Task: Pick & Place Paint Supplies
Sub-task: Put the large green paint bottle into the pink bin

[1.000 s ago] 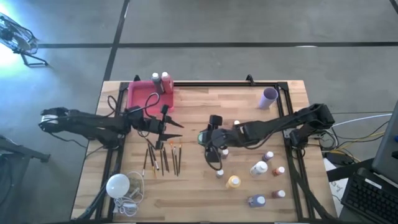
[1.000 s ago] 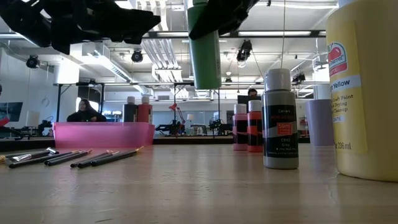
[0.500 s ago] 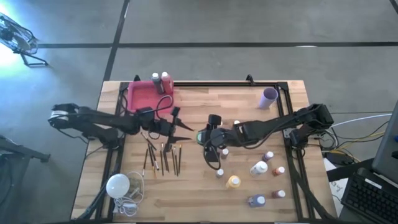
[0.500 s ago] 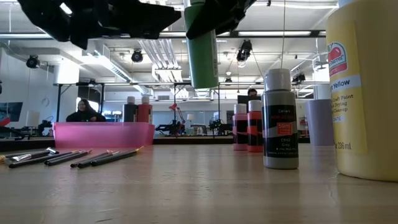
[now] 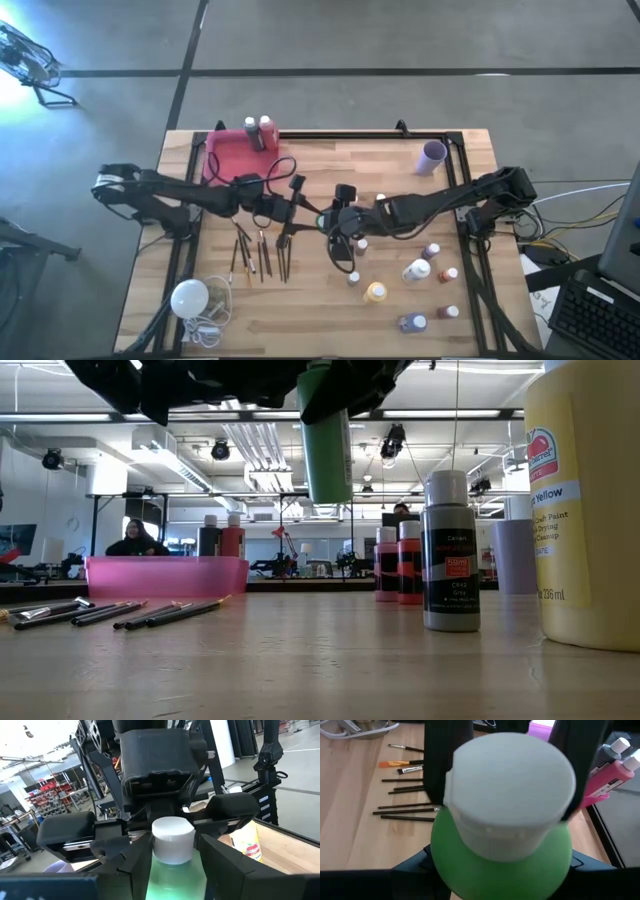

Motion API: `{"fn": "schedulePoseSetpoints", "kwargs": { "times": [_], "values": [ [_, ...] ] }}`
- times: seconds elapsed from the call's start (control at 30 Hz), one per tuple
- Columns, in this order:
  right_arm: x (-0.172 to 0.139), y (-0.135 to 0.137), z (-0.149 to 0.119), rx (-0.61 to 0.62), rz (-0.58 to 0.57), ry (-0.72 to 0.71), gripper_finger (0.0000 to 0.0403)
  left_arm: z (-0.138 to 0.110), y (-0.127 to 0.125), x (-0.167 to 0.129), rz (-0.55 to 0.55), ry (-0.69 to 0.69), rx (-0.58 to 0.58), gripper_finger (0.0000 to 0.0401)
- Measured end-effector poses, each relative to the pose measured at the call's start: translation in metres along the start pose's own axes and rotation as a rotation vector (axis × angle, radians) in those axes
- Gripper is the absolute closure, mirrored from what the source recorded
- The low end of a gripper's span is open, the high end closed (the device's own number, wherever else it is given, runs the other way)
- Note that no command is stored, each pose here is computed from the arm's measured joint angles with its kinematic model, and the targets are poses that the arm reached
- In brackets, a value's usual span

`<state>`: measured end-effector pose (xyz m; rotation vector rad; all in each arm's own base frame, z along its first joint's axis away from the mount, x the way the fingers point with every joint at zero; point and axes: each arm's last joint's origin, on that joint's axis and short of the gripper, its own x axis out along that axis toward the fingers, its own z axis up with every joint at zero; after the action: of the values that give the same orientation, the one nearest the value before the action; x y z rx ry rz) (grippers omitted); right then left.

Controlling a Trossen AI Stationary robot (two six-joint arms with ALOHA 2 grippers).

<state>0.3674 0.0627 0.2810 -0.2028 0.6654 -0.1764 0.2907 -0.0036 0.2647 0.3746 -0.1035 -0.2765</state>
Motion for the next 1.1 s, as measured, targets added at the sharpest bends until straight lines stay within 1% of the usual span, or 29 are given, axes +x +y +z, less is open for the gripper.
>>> {"fn": "schedulePoseSetpoints", "kwargs": {
  "times": [0.13,0.43,0.7,0.8,0.97,1.1],
  "values": [
    [0.000,0.000,-0.001,-0.003,0.000,0.006,0.0199,-0.004,0.000,0.005,-0.006,0.012,0.019,0.0233],
    [0.001,0.000,-0.001,-0.004,-0.002,0.003,0.0199,-0.001,0.003,0.015,-0.009,0.003,0.020,0.0233],
    [0.001,0.000,-0.001,-0.008,-0.001,0.002,0.0199,0.000,0.002,0.016,-0.012,0.002,0.020,0.0235],
    [0.001,0.000,-0.001,-0.010,-0.001,0.002,0.0199,0.000,0.002,0.016,-0.012,0.002,0.018,0.0244],
    [0.001,0.000,-0.001,-0.011,-0.001,0.004,0.0199,0.000,0.002,0.016,-0.010,0.004,0.012,0.0274],
    [0.001,0.000,-0.001,-0.010,0.000,0.004,0.0199,0.000,0.002,0.016,-0.010,0.005,0.008,0.0277]
  ]
}}
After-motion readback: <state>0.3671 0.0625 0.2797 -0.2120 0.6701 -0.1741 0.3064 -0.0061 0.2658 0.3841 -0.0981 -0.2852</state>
